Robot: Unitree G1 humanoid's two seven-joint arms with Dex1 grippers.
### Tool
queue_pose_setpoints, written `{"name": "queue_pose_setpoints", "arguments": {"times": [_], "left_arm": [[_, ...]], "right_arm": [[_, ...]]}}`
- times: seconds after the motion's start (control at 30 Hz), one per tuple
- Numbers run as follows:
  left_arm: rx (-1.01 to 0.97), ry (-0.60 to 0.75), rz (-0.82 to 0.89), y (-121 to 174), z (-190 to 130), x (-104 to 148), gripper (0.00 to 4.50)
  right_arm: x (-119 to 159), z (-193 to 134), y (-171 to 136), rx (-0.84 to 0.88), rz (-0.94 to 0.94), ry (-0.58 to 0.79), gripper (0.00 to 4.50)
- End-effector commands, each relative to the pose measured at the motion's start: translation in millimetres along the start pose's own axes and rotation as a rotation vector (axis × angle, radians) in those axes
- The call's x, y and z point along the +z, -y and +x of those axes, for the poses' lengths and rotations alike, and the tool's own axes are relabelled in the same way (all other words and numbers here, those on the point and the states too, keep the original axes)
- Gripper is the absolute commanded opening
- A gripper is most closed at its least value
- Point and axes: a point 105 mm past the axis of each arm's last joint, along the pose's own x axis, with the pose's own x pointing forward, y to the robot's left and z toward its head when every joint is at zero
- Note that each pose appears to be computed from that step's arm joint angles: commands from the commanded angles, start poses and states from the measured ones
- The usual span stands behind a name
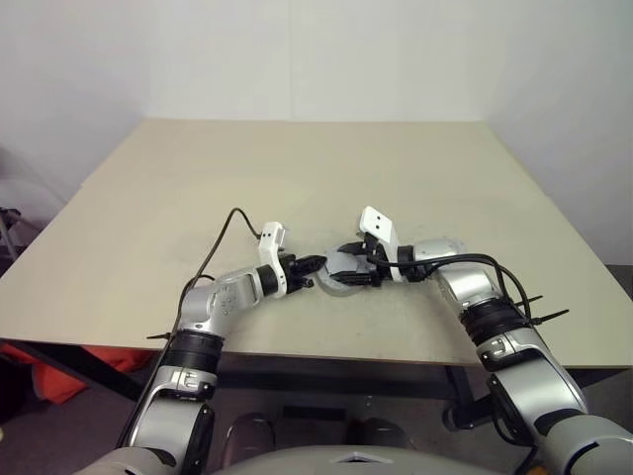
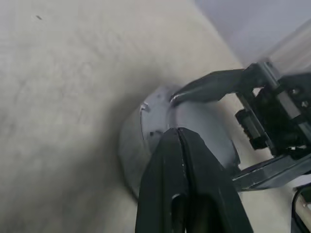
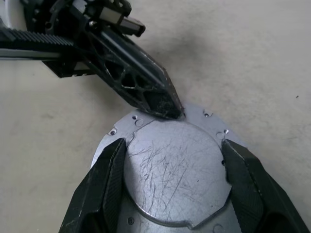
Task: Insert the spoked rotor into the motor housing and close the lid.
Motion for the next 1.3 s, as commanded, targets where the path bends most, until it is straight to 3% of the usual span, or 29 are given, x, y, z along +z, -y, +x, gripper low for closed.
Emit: {"name": "queue_pose_setpoints", "arguments": {"times": [0.03,0.2,0.3,0.37,0.67,0.83,1.3], "left_arm": [[0.064,-0.069,0.008,-9,-1,-8,0.02],[0.069,-0.09,-0.006,-11,-3,-11,0.02],[0.068,-0.083,-0.011,-11,-6,-10,0.0],[0.06,-0.079,-0.017,-10,-7,-10,0.0],[0.028,-0.076,-0.022,-3,-6,-8,0.0],[0.009,-0.075,-0.023,0,-4,-7,0.0],[-0.063,-0.056,-0.021,12,0,-3,0.0]], "right_arm": [[-37,-7,5,-0.07,0.066,-0.134,3.02],[-31,-6,1,-0.023,0.094,-0.109,3.02],[-30,-6,1,-0.021,0.082,-0.106,4.09],[-18,-7,4,-0.046,0.045,-0.063,4.47],[44,-26,2,-0.031,0.084,0.165,4.47],[64,-42,1,-0.03,0.125,0.241,4.47],[56,-48,9,-0.099,0.202,0.213,4.47]]}}
